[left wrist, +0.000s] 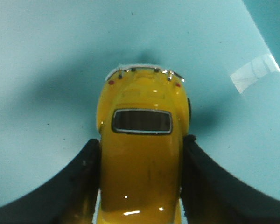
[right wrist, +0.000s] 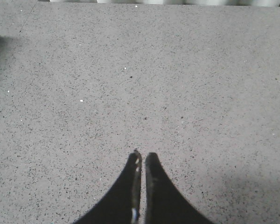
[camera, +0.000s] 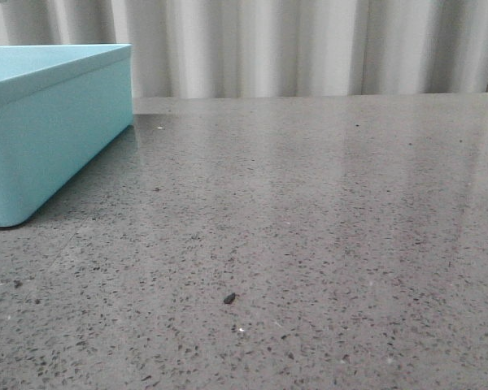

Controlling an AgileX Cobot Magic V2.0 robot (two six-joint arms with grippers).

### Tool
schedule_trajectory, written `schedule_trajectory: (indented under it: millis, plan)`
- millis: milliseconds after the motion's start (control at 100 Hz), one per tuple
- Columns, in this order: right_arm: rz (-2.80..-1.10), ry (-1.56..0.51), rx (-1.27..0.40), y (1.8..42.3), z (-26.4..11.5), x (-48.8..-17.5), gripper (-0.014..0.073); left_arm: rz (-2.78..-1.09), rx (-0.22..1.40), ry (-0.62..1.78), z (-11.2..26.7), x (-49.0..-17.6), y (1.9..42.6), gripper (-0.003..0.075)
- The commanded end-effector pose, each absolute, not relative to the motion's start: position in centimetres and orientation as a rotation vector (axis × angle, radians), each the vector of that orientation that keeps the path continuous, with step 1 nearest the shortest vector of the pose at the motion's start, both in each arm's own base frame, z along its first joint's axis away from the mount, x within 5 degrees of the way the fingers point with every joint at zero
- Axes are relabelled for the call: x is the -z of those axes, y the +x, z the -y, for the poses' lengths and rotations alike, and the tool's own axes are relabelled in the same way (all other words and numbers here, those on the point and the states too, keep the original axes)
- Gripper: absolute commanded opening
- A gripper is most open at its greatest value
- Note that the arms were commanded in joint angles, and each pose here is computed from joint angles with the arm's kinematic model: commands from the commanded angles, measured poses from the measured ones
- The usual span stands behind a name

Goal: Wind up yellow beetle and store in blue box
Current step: 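Lower the car into the blue box and open the left gripper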

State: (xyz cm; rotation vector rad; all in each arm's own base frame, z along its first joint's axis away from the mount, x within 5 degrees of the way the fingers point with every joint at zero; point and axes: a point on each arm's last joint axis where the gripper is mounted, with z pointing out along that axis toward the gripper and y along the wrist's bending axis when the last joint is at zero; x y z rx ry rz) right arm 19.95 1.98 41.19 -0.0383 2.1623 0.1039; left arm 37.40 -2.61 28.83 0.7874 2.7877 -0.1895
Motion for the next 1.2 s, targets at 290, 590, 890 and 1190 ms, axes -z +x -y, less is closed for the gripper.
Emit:
schedule_trajectory:
  millis: [290,590,890,1190]
  plan:
    - [-2.043,-0.044,-0.104,19.6,-1.9,-43.0,-0.0061,-2.71,0.194,0.748,2.8,-31.2,37.0,0.0353]
    - [-2.035,-0.044,-0.105,19.6,-1.9,-43.1,-0.0061,-2.723,0.201,0.754,2.8,-31.1,36.8,0.0359]
    - [-2.032,-0.044,-0.105,19.7,-1.9,-43.1,-0.0061,-2.684,0.19,0.757,2.8,-33.0,36.7,0.0358]
    - [-2.023,-0.048,-0.09,19.7,-1.9,-43.2,-0.0061,-2.556,0.198,0.732,3.1,-37.3,34.6,0.0337]
